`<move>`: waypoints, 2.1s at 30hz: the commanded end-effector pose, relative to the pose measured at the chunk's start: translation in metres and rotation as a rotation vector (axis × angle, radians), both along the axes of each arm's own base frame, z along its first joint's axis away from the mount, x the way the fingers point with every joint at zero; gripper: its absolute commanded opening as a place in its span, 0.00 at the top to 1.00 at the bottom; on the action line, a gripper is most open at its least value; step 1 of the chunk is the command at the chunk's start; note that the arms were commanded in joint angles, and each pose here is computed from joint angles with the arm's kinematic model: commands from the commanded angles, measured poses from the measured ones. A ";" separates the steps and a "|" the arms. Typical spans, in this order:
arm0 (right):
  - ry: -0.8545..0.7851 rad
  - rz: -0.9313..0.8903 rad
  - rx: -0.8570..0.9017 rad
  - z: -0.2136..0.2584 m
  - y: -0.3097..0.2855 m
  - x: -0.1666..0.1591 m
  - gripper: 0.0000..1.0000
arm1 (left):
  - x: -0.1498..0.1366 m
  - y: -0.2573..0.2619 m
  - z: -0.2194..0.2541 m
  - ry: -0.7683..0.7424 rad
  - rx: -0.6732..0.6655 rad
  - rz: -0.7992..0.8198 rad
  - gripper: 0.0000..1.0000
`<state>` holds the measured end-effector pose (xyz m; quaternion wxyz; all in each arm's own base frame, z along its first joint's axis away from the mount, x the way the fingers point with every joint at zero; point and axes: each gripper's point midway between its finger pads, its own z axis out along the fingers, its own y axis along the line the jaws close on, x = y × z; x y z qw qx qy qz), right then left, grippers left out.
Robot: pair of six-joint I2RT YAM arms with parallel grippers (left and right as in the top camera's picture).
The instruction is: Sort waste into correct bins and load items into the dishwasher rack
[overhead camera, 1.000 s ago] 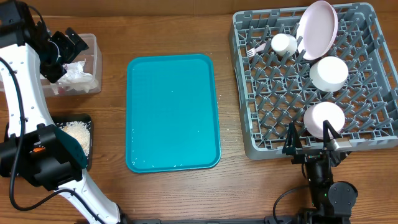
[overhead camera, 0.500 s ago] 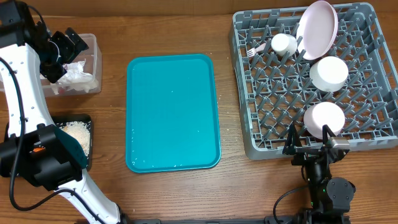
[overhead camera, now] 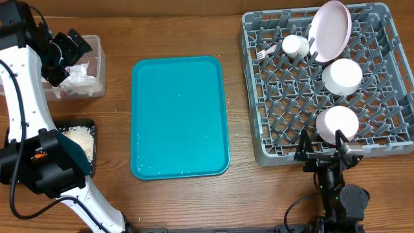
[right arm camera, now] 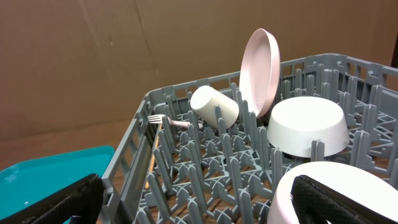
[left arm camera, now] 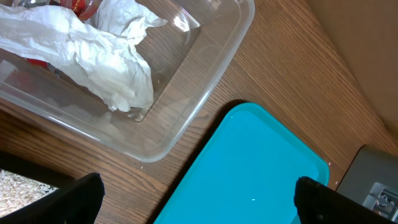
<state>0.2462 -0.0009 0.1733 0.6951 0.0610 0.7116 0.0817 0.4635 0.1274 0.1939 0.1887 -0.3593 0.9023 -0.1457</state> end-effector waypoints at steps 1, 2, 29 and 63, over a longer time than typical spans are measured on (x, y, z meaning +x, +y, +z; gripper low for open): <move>-0.003 -0.016 -0.005 -0.002 -0.003 0.000 0.00 | 0.001 0.000 0.018 -0.041 0.017 0.009 0.00; -0.004 -0.016 -0.005 -0.002 -0.003 0.000 0.00 | 0.001 0.000 0.018 -0.041 0.017 0.009 0.00; -0.004 -0.016 -0.005 -0.002 -0.003 0.000 0.00 | 0.001 -0.006 0.025 -0.055 0.022 -0.004 0.00; -0.004 -0.016 -0.005 -0.002 -0.003 0.000 0.00 | -0.172 -0.123 0.015 -0.574 0.456 -0.427 0.00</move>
